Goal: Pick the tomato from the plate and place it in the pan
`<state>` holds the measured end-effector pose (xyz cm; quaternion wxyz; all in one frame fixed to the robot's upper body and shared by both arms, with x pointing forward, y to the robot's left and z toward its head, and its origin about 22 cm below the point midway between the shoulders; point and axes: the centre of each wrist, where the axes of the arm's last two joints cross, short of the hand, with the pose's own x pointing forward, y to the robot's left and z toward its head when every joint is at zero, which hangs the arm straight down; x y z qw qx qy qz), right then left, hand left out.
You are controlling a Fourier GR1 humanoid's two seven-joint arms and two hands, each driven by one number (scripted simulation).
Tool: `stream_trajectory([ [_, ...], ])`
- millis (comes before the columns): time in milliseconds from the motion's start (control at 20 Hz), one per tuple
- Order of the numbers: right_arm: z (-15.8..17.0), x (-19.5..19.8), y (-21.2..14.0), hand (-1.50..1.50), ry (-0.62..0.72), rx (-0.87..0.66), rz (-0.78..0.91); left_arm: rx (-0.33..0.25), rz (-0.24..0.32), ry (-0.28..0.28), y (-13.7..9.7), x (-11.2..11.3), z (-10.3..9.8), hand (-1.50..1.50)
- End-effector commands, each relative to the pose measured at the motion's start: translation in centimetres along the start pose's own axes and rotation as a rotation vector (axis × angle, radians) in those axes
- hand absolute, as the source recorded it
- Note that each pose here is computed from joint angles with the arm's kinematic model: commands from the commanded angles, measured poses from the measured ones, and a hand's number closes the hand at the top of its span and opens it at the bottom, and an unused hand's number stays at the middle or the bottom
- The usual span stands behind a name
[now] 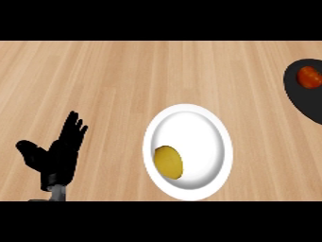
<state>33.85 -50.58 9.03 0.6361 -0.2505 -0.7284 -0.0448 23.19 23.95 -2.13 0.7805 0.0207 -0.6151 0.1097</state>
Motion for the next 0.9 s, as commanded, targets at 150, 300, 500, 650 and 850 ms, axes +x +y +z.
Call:
stream_trajectory([
  [150,2.8,-1.6,-5.5,-1.50,-0.046,0.151,-0.147,0.026,0.006,0.088,-0.5,-1.3,1.0,0.00],
  [300,4.3,-3.2,-5.9,-1.50,-0.068,0.181,-0.163,0.035,-0.007,0.101,2.3,-1.2,-0.5,0.00],
  [500,4.8,-2.6,-8.0,-1.50,-0.049,0.150,-0.131,0.030,0.009,0.082,-0.6,-2.0,0.2,0.00],
  [650,5.4,-4.0,-6.7,-1.50,-0.025,0.140,-0.129,0.042,0.009,0.084,-0.2,-2.0,-0.4,0.00],
  [850,7.4,-5.3,-8.4,-1.50,-0.039,0.098,-0.125,0.018,-0.001,0.093,2.9,-2.7,1.3,0.00],
])
